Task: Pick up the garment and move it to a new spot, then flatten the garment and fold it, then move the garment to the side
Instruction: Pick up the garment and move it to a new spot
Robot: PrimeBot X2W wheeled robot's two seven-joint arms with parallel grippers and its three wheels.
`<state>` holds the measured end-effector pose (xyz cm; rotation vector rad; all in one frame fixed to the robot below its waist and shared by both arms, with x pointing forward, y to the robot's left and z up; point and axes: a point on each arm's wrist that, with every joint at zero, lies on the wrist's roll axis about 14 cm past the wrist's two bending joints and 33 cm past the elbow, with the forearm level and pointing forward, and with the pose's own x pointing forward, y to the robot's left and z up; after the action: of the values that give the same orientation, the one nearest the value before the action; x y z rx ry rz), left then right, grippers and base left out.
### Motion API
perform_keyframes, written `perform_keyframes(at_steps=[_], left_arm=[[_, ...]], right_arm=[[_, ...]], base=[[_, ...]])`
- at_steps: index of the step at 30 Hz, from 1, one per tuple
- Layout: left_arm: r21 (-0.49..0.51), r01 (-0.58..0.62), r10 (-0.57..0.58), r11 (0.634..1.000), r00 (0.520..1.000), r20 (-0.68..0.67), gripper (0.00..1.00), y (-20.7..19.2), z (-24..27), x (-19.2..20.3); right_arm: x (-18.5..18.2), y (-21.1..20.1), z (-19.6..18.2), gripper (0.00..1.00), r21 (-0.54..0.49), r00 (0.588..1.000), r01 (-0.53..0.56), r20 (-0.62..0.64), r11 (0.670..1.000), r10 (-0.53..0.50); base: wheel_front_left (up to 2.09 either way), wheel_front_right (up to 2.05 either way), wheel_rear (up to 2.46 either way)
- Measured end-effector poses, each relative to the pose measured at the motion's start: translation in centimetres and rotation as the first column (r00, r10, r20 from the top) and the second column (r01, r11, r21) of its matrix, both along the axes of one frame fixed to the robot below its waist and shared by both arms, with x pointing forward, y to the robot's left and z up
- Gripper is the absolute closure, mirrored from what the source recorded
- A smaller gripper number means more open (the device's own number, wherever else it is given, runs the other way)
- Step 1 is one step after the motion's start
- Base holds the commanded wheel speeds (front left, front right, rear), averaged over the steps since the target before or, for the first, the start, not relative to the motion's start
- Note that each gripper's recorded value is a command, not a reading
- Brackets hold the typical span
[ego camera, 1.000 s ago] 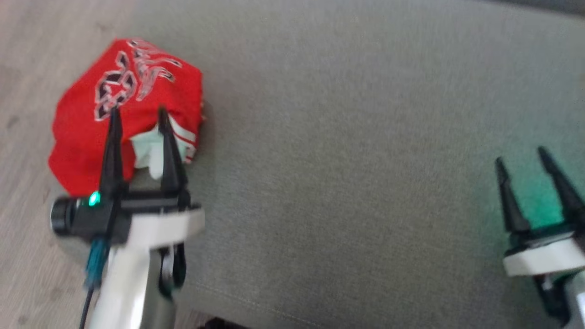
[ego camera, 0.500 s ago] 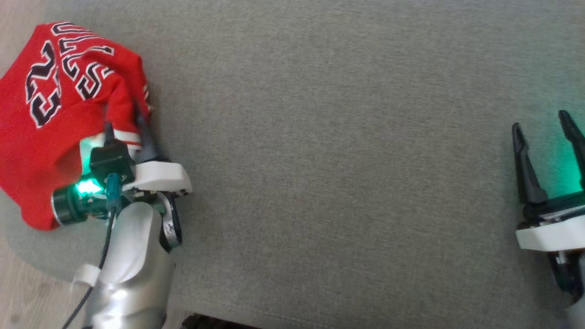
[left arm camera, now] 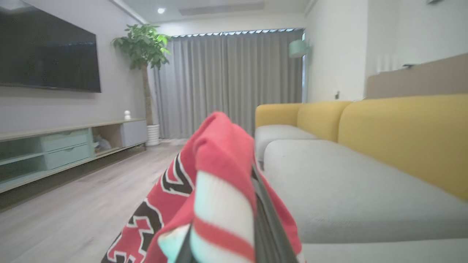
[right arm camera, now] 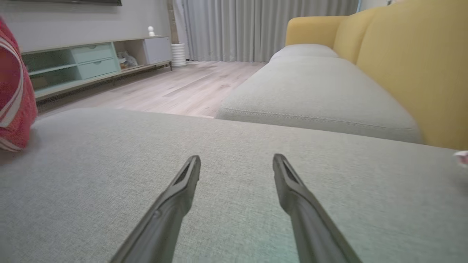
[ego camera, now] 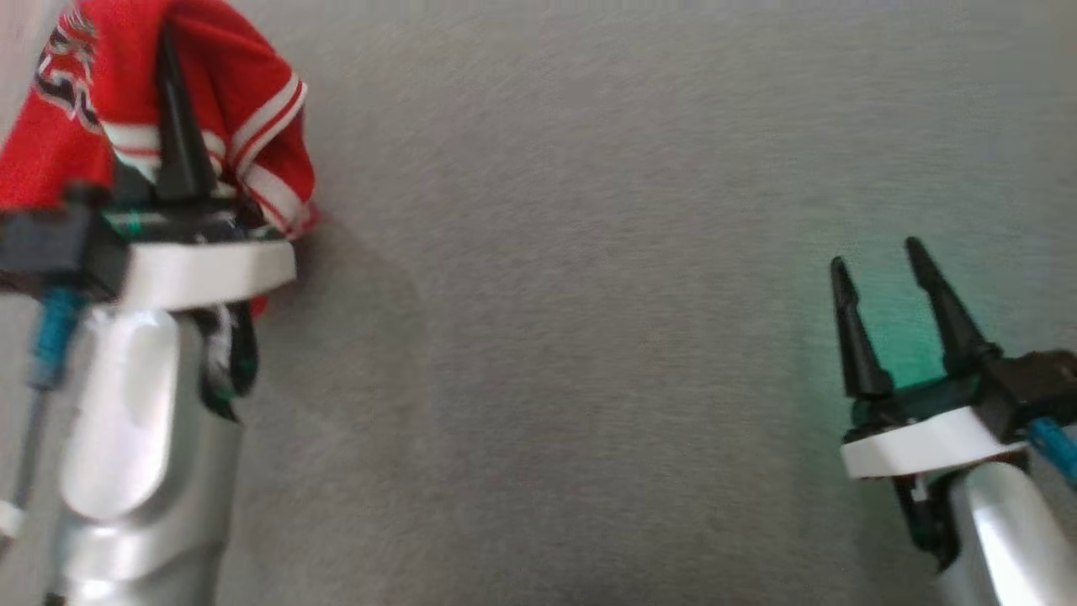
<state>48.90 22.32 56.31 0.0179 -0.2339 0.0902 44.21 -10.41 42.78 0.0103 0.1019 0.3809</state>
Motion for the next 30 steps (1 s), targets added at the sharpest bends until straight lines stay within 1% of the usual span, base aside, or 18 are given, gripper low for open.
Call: perform_keyframes(at_steps=[3,5,6,7,10,12,14,17,18,19,21,23,26,27,28,29,30], left_arm=[[-0.025,0.13,-0.128,0.991,0.989,0.07,1.0,-3.0,4.1,1.1],[-0.045,0.225,-0.217,0.973,0.967,0.136,1.0,-5.5,7.7,1.9],[-0.054,0.282,-0.269,0.958,0.948,0.171,1.0,-7.1,9.6,2.2],[-0.072,0.343,-0.323,0.936,0.924,0.204,1.0,-8.7,11.4,2.3],[-0.133,0.526,-0.476,0.84,0.832,0.285,1.0,-13.9,15.9,2.2],[-0.141,0.616,-0.554,0.775,0.77,0.316,1.0,-17.1,18.0,1.8],[-0.131,0.685,-0.62,0.716,0.712,0.331,1.0,-19.9,19.6,1.4],[-0.114,0.754,-0.695,0.647,0.645,0.318,1.0,-23.9,20.5,1.3],[-0.116,0.768,-0.713,0.63,0.631,0.308,1.0,-24.9,20.2,1.4],[-0.129,0.777,-0.726,0.617,0.624,0.287,1.0,-25.9,19.5,1.8],[-0.168,0.774,-0.741,0.611,0.633,0.222,1.0,-27.1,16.9,3.0],[-0.223,0.75,-0.741,0.623,0.657,0.141,1.0,-27.6,12.9,4.4],[-0.337,0.681,-0.726,0.65,0.688,-0.011,1.0,-27.1,4.8,5.9],[-0.381,0.65,-0.721,0.657,0.69,-0.067,0.93,-26.7,1.7,6.1],[-0.418,0.61,-0.708,0.673,0.695,-0.126,0.52,-26.0,-1.2,6.1],[-0.433,0.578,-0.693,0.692,0.701,-0.171,0.0,-25.3,-3.7,6.1],[-0.442,0.543,-0.67,0.714,0.714,-0.204,0.0,-24.2,-5.8,6.1]], right_arm=[[-1.1,-1.4,1.5,0.0,0.02,0.998,0.064,0.019,0.998,-0.065],[-1.8,-2.7,2.4,0.0,0.026,0.993,0.112,0.036,0.993,-0.113],[-2.2,-3.4,2.9,0.0,0.028,0.99,0.135,0.044,0.99,-0.136],[-2.7,-4.0,3.3,0.0,0.028,0.986,0.156,0.052,0.987,-0.157],[-4.0,-6.1,4.5,0.0,0.029,0.972,0.222,0.077,0.975,-0.224],[-4.9,-7.3,5.2,0.0,0.032,0.96,0.264,0.089,0.964,-0.266],[-5.8,-8.5,5.8,0.0,0.035,0.946,0.305,0.101,0.952,-0.307],[-6.9,-10.1,6.7,0.0,0.039,0.925,0.356,0.126,0.934,-0.358],[-7.2,-10.5,6.9,0.0,0.04,0.92,0.368,0.13,0.929,-0.37],[-7.4,-10.7,7.0,0.0,0.041,0.915,0.38,0.132,0.924,-0.382],[-7.7,-11.2,7.1,0.0,0.045,0.907,0.399,0.13,0.916,-0.402],[-7.8,-11.5,6.9,0.0,0.04,0.902,0.412,0.124,0.911,-0.413],[-7.4,-11.5,6.5,0.0,0.045,0.902,0.414,0.11,0.909,-0.417],[-7.3,-11.4,6.3,0.0,0.048,0.903,0.414,0.103,0.909,-0.417],[-7.2,-11.4,6.1,0.0,0.047,0.904,0.415,0.095,0.908,-0.418],[-7.2,-11.4,5.8,0.0,0.043,0.904,0.417,0.087,0.908,-0.419],[-7.1,-11.4,5.5,0.0,0.039,0.904,0.419,0.079,0.907,-0.421]], base=[[0.0,0.0,0.0],[0.0,0.0,0.0],[0.0,0.0,0.0],[0.0,0.0,0.0],[0.0,0.0,0.0],[0.0,0.0,0.0],[0.0,0.0,0.0],[0.0,0.0,0.0],[0.0,0.0,0.0],[0.0,0.0,0.0],[0.0,0.0,0.0],[0.0,0.0,0.0],[0.0,0.0,0.0],[0.0,0.0,0.0],[0.0,0.0,0.0],[0.0,0.0,0.0],[0.0,0.0,0.0]])
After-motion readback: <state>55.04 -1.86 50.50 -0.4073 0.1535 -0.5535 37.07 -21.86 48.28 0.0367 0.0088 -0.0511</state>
